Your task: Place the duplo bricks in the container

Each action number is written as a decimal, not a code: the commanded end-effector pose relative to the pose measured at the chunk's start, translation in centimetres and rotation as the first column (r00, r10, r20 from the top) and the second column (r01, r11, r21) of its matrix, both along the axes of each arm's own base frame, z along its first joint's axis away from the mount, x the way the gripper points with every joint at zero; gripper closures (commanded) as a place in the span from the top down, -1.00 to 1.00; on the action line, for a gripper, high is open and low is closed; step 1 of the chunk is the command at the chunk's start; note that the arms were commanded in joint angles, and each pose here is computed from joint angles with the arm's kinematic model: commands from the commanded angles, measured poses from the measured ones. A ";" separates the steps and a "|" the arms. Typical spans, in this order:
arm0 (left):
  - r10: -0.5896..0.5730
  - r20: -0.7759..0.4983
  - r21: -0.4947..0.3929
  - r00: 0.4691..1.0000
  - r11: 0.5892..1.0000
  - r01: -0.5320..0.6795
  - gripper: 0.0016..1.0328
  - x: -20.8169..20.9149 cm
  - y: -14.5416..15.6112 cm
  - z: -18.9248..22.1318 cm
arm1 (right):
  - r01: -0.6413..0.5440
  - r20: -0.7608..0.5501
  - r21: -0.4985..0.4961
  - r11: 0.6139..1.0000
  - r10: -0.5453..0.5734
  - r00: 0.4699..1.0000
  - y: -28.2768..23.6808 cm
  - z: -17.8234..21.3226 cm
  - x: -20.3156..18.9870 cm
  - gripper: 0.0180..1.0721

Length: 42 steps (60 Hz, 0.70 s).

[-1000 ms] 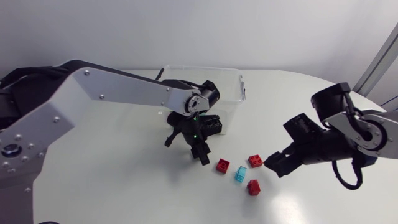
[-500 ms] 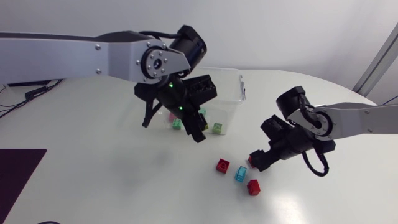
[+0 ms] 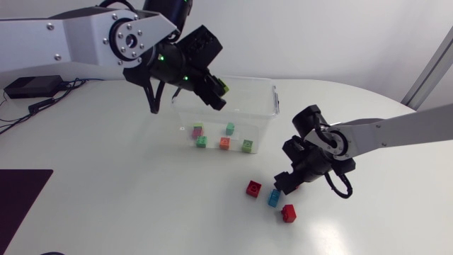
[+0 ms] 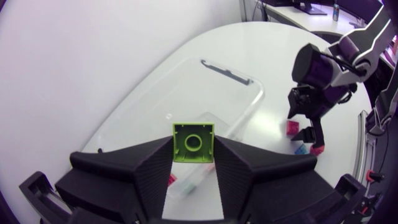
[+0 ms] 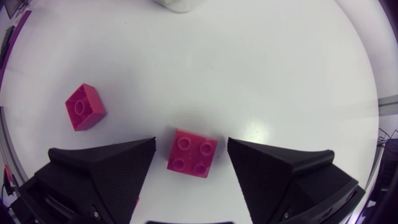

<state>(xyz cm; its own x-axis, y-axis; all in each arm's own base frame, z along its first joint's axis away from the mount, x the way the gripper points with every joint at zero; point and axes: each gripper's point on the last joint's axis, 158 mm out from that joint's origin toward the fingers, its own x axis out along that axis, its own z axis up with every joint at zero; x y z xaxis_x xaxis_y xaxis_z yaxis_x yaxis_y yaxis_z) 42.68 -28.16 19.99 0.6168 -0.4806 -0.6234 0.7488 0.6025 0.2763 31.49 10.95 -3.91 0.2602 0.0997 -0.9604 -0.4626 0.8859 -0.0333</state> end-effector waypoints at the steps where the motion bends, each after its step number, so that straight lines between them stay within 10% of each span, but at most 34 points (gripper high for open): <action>1: 0.046 -0.006 -0.042 0.999 0.998 -0.047 -0.28 0.9 0.7 -0.3 | 0.016 0.005 -0.010 1.000 -0.016 1.000 0.2 -0.3 0.5 0.24; 9: 0.077 0.002 -0.064 0.997 0.995 -0.077 -0.28 2.8 0.8 -1.4 | 0.019 -0.002 -0.022 1.000 -0.019 1.000 -0.1 -0.6 0.2 -0.27; 25: 0.140 0.005 -0.102 0.990 0.985 -0.139 -0.15 6.2 1.5 -3.6 | 0.031 0.018 -0.019 0.999 -0.030 0.999 -0.9 0.9 -0.3 -0.29; 36: 0.145 0.001 -0.097 0.989 0.985 -0.144 0.79 7.0 1.5 -4.8 | 0.045 0.099 -0.008 0.999 -0.044 0.994 -1.5 4.9 0.4 -0.29; 42: 0.143 0.001 -0.097 0.990 0.985 -0.142 0.91 6.8 1.5 -4.7 | 0.046 0.149 0.005 0.999 -0.046 0.988 -1.4 7.4 1.0 -0.29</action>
